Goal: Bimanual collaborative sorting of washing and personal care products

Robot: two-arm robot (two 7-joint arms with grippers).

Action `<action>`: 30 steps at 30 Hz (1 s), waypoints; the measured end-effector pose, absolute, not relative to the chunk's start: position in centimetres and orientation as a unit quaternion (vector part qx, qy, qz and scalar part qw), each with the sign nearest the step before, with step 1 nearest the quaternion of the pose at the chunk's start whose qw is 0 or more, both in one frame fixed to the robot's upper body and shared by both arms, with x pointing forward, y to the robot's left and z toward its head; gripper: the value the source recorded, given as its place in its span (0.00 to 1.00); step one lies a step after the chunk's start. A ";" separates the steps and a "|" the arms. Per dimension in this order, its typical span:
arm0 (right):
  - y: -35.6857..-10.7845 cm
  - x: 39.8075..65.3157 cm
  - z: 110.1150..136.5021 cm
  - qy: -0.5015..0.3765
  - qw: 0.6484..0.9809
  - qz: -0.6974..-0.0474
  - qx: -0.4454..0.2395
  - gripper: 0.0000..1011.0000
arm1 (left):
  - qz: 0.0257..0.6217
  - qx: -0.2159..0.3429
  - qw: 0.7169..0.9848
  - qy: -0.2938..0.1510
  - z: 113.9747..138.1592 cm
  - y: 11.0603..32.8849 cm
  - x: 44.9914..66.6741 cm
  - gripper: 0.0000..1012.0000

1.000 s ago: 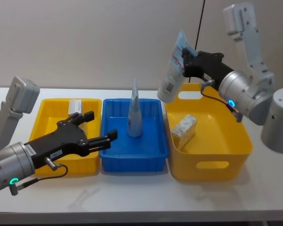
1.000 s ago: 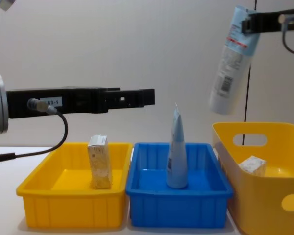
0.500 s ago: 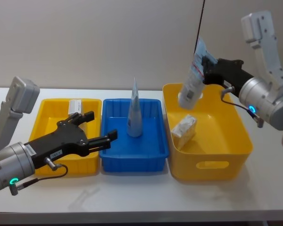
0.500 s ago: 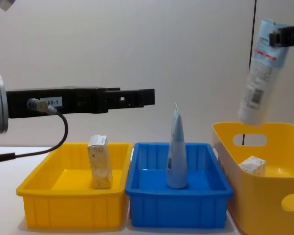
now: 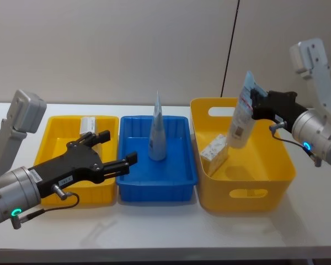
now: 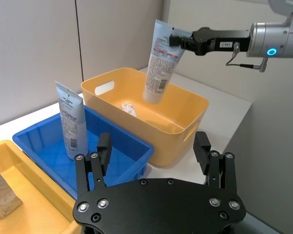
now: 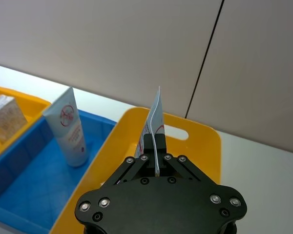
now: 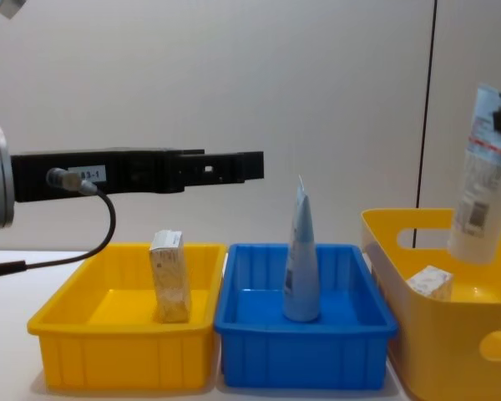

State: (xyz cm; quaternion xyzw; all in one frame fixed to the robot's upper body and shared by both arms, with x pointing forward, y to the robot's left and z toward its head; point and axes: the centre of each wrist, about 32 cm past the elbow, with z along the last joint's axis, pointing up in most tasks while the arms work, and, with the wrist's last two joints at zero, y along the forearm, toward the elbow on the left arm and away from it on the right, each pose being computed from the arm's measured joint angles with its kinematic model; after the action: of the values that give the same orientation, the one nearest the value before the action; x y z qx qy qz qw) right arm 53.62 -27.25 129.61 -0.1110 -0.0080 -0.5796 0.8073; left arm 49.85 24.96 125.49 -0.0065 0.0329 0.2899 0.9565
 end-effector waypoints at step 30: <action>-29.0 54.1 127.6 0.005 0.796 -0.589 -0.140 0.62 | 0.290 -0.007 0.956 0.033 125.5 25.0 49.9 0.99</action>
State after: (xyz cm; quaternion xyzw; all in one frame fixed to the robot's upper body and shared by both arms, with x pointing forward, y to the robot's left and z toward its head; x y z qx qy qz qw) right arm 54.08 -29.04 127.59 -0.1403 0.0053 -0.5894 0.7955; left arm 49.85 24.96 125.49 -0.0065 0.0329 0.2899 0.9565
